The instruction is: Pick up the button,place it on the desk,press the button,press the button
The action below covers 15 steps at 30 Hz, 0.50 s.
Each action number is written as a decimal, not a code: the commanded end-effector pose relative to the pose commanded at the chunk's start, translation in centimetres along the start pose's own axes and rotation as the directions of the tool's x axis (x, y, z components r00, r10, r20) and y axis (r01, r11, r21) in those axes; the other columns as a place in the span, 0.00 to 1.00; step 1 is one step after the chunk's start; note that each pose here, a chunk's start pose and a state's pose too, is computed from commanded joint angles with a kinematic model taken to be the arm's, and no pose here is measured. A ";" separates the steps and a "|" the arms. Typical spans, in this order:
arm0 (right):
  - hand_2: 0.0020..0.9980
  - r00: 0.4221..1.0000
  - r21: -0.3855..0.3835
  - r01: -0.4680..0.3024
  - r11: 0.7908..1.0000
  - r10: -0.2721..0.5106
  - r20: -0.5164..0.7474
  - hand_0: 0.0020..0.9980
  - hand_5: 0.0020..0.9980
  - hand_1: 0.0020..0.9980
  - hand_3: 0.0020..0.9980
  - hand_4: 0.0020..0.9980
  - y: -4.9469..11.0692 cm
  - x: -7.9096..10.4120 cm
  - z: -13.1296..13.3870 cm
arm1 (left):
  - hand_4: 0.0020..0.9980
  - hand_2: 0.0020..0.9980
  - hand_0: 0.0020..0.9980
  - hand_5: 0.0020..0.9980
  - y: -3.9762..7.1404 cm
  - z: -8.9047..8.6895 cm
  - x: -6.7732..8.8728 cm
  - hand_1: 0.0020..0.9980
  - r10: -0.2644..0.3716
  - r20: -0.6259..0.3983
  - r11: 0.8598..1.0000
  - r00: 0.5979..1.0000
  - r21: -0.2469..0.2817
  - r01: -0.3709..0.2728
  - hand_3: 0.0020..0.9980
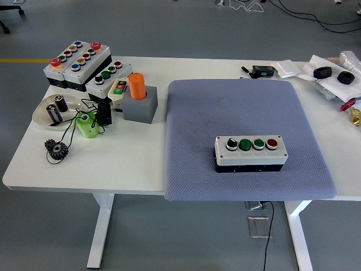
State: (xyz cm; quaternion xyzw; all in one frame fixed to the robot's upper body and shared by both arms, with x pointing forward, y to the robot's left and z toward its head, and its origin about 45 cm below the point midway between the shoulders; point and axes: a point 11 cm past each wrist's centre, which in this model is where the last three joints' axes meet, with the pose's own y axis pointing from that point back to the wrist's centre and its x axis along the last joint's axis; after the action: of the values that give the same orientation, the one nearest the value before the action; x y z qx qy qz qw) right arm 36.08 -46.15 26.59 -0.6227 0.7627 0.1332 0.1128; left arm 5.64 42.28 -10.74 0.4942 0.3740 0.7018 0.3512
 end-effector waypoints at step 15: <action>0.82 1.000 -0.021 0.006 1.000 -0.006 0.002 0.85 0.70 0.79 0.81 0.56 0.0 -0.1 0.4 | 0.32 0.71 0.66 1.00 0.0 -0.1 0.1 0.71 0.001 0.013 1.000 1.000 0.002 -0.002 0.52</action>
State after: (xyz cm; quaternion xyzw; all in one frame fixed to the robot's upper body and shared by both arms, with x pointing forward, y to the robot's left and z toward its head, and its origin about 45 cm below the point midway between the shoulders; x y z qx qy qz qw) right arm 36.08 -45.95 26.21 -0.6261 0.7593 0.1413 0.1073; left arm 5.53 42.33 -10.74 0.4994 0.3723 0.6984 0.3525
